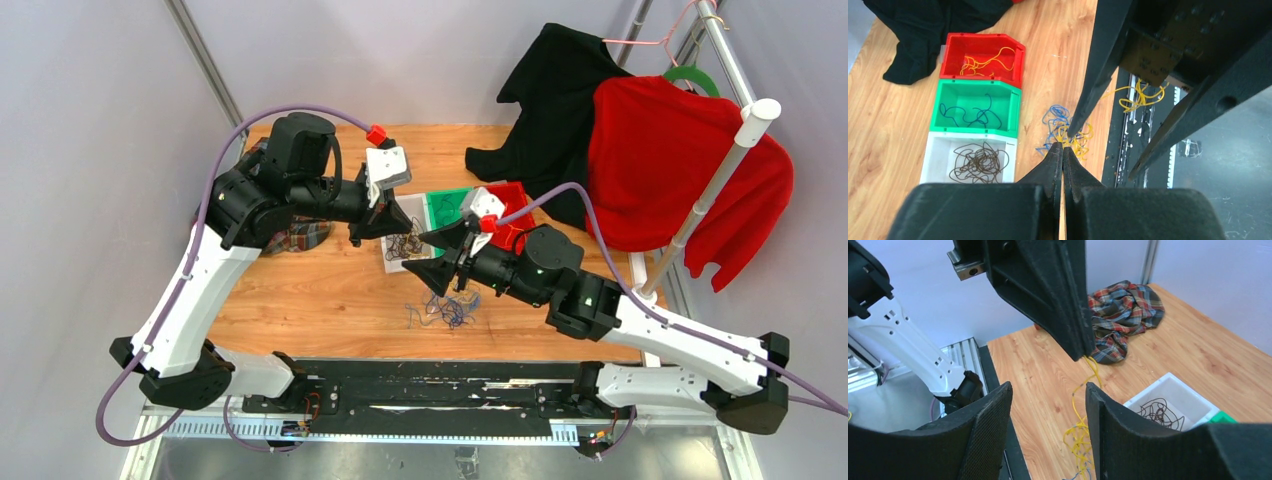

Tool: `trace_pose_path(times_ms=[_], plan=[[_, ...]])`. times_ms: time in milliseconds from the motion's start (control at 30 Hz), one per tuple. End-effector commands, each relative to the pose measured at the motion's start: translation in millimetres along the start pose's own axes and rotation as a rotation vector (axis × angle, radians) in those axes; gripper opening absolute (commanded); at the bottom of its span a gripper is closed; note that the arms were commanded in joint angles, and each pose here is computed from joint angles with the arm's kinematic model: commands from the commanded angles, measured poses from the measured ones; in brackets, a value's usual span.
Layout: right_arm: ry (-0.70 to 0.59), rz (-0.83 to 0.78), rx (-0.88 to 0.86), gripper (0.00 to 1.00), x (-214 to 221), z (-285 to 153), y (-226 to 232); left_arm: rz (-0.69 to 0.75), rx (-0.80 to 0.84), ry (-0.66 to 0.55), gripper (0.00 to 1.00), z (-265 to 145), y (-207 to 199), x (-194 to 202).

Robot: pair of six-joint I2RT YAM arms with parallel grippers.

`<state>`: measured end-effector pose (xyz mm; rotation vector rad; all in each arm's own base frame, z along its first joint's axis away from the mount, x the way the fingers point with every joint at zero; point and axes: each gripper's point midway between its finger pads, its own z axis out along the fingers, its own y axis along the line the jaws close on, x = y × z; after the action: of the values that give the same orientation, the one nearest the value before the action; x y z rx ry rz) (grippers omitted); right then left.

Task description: Untangle the cables

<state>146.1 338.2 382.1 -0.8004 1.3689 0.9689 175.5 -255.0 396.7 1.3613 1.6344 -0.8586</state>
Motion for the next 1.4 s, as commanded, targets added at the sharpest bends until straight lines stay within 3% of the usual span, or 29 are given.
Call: trace_pose_path(times_ms=[0,233,433,733,900,1367], plan=[[0.015,-0.036,-0.086,0.55,-2,8,16,0.011,-0.002,-0.012,0.00,0,-1,-5],[0.061,-0.099,0.146,0.53,18,17,-29,-0.006,0.011,-0.037,0.00,-4,-7,-13],[0.007,-0.150,0.257,0.50,23,28,-50,-0.040,0.040,-0.048,0.00,-4,-14,-16],[0.092,-0.134,0.234,0.28,67,49,-48,-0.028,0.023,-0.077,0.00,-10,-13,-29],[0.169,-0.082,0.291,0.16,123,32,-59,0.052,-0.082,-0.112,0.00,-25,2,-49],[0.286,0.071,0.467,0.12,232,-39,-84,0.230,-0.401,-0.132,0.00,-60,56,-90]])
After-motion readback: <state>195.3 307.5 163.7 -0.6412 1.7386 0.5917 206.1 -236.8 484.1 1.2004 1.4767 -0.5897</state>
